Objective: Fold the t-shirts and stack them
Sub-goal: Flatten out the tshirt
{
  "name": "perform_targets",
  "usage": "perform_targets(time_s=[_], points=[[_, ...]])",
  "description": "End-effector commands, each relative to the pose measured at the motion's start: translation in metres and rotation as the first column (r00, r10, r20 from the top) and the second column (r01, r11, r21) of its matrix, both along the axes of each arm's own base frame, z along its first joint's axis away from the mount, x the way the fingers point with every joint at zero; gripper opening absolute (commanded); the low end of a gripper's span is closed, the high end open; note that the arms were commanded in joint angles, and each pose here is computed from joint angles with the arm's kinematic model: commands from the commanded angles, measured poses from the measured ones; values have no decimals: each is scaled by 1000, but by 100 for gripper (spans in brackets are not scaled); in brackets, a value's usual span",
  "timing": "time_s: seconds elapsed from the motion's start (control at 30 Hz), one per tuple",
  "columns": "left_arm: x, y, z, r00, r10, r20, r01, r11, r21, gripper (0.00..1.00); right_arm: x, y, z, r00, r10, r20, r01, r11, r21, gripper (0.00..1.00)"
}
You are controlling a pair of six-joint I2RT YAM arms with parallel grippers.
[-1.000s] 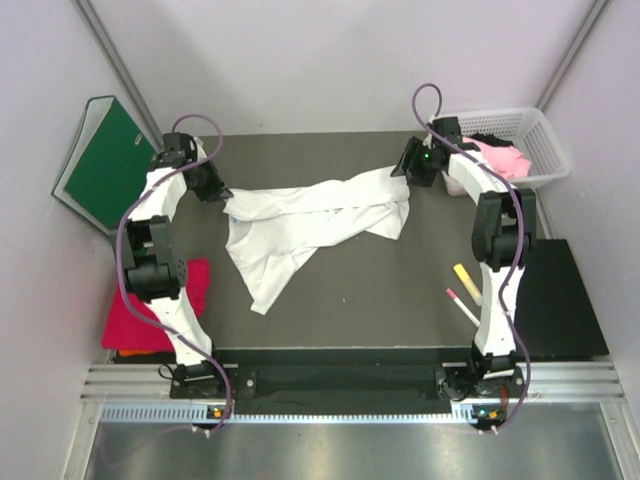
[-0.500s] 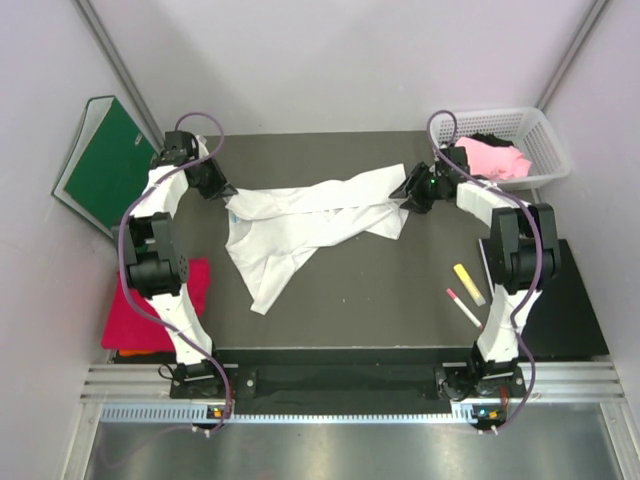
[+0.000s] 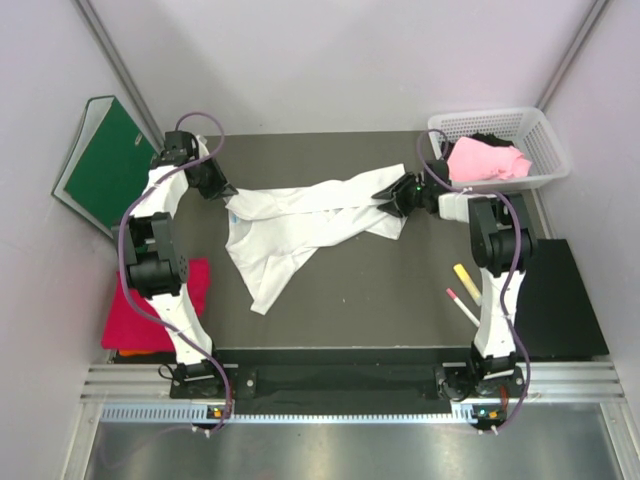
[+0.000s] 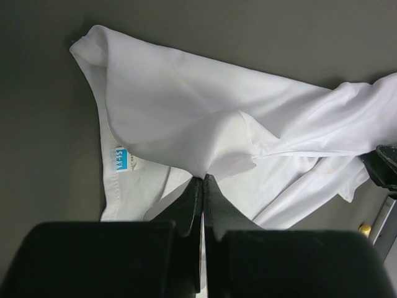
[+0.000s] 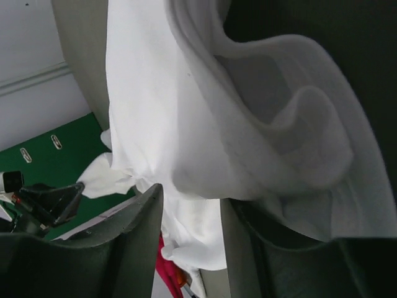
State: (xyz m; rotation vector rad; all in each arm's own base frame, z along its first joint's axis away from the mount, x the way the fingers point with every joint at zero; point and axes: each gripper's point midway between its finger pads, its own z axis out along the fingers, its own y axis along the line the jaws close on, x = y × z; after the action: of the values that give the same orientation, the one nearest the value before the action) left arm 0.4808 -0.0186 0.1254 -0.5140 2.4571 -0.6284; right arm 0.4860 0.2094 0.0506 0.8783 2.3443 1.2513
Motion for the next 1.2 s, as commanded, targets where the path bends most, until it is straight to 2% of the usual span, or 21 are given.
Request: perform_targets(time_s=[0.0, 0.27, 0.5, 0.7, 0.83, 0.87, 0.9, 0.93, 1.03, 1.17], points=[[6, 0, 11, 999, -26, 44, 26, 1000, 13, 0, 13, 17, 13, 1000, -23, -7, 23, 998, 56, 41], [6, 4, 12, 999, -26, 42, 25, 999, 35, 0, 24, 16, 13, 998, -61, 10, 60, 997, 43, 40], [7, 6, 16, 999, -23, 47, 21, 999, 50, 0, 47, -15, 45, 983, -146, 107, 162, 974, -156, 38], [7, 7, 16, 999, -22, 45, 20, 998, 53, 0, 52, -38, 51, 969, -212, 127, 237, 944, -231, 38], [7, 7, 16, 999, -23, 45, 21, 998, 52, 0, 55, -43, 49, 969, -207, 138, 239, 930, -278, 37], [7, 6, 14, 999, -25, 41, 23, 998, 51, 0, 56, -43, 42, 970, -205, 128, 234, 929, -287, 26], [7, 6, 15, 999, -26, 43, 24, 998, 52, 0, 58, -43, 43, 971, -204, 128, 233, 929, -288, 8], [6, 6, 14, 999, -29, 38, 27, 998, 53, 0, 56, -44, 42, 971, -207, 118, 233, 928, -292, 2], [5, 8, 19, 999, -25, 42, 22, 998, 66, 0, 55, -46, 58, 965, -218, 145, 253, 922, -294, 0], [7, 13, 34, 997, -13, 73, 6, 996, 89, 0, 57, -51, 115, 947, -189, 261, 268, 912, -310, 0]])
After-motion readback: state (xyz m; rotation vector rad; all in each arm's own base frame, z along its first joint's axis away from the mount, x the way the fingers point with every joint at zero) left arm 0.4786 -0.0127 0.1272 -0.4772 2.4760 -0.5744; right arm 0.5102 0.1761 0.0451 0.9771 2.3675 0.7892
